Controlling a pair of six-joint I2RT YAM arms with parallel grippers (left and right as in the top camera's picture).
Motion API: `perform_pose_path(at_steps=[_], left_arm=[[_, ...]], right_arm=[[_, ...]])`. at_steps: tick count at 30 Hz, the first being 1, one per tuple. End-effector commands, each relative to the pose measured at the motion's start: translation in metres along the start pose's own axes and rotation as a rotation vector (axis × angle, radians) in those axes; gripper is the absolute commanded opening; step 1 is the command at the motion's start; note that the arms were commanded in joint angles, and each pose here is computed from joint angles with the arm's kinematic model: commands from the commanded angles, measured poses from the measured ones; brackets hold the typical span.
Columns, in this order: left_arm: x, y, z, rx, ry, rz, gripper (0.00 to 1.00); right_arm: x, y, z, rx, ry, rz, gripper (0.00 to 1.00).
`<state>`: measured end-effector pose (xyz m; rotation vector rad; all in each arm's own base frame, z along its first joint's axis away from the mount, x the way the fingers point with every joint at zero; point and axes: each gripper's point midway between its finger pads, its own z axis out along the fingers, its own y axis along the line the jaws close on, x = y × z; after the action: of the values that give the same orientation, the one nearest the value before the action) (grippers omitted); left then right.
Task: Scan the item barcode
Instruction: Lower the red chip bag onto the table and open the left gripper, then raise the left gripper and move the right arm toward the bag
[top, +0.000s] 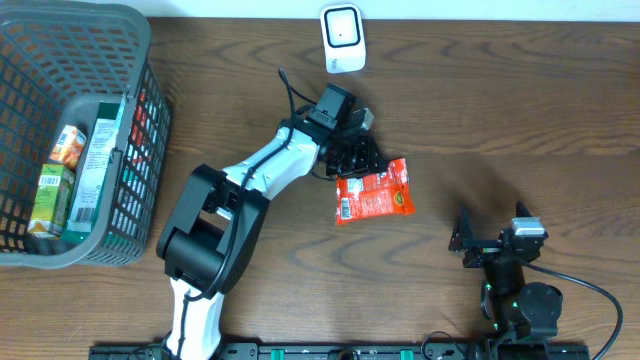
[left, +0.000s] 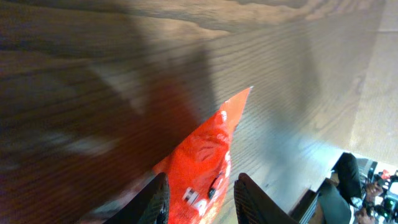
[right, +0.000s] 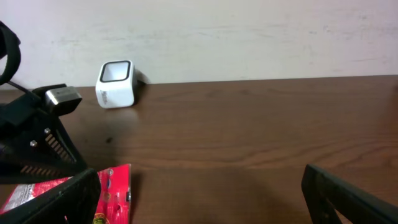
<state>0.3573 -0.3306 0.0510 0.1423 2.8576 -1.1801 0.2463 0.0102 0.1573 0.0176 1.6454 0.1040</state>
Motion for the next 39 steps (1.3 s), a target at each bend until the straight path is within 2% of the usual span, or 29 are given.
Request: perform_pose_path(at_steps=[1, 3, 7, 8, 11, 13, 14, 16, 17, 21, 24, 26, 29, 34, 38, 39], left_arm=[[-0.021, 0.003, -0.016, -0.011, -0.046, 0.022, 0.39], [-0.03, 0.003, -0.029, -0.012, -0.077, 0.098, 0.44], [-0.041, 0.028, -0.04, -0.129, -0.126, 0.146, 0.43], [-0.042, 0.036, -0.042, -0.172, -0.133, 0.149, 0.39], [-0.041, 0.065, -0.046, -0.322, -0.14, 0.166, 0.35], [-0.035, 0.074, -0.046, -0.365, -0.122, 0.177, 0.31], [-0.032, 0.077, -0.045, -0.37, -0.111, 0.17, 0.27], [-0.022, 0.082, -0.046, -0.384, -0.076, 0.148, 0.12], [-0.016, 0.084, -0.046, -0.393, -0.053, 0.133, 0.1], [0.019, 0.094, -0.049, -0.44, 0.071, 0.04, 0.1], [0.041, 0.089, -0.047, -0.427, 0.153, 0.012, 0.21], [0.048, 0.081, -0.043, -0.391, 0.181, 0.01, 0.24], [0.052, 0.062, -0.035, -0.298, 0.198, 0.02, 0.24], [0.042, 0.056, -0.035, -0.276, 0.17, 0.037, 0.24], [0.046, 0.058, -0.035, -0.292, 0.181, 0.01, 0.24], [0.043, 0.07, -0.038, -0.365, 0.159, 0.017, 0.3]], right_arm=[[0.001, 0.002, 0.0, -0.008, 0.001, -0.003, 0.99], [0.001, 0.002, 0.0, -0.008, 0.001, -0.003, 0.99], [0.001, 0.002, 0.0, -0.008, 0.001, -0.003, 0.99], [0.001, 0.002, 0.0, -0.008, 0.001, -0.003, 0.99], [0.001, 0.002, 0.0, -0.008, 0.001, -0.003, 0.99], [0.001, 0.002, 0.0, -0.008, 0.001, -0.003, 0.99], [0.001, 0.002, 0.0, -0.008, 0.001, -0.003, 0.99], [0.001, 0.002, 0.0, -0.008, 0.001, -0.003, 0.99], [0.001, 0.002, 0.0, -0.008, 0.001, -0.003, 0.99], [0.001, 0.002, 0.0, -0.007, 0.001, -0.003, 0.99], [0.001, 0.002, 0.0, -0.008, 0.001, -0.003, 0.99], [0.001, 0.002, 0.0, -0.008, 0.001, -0.003, 0.99], [0.001, 0.002, 0.0, -0.008, 0.001, -0.003, 0.99], [0.001, 0.002, 0.0, -0.007, 0.001, -0.003, 0.99], [0.001, 0.002, 0.0, -0.008, 0.001, -0.003, 0.99], [0.001, 0.002, 0.0, -0.008, 0.001, -0.003, 0.99]])
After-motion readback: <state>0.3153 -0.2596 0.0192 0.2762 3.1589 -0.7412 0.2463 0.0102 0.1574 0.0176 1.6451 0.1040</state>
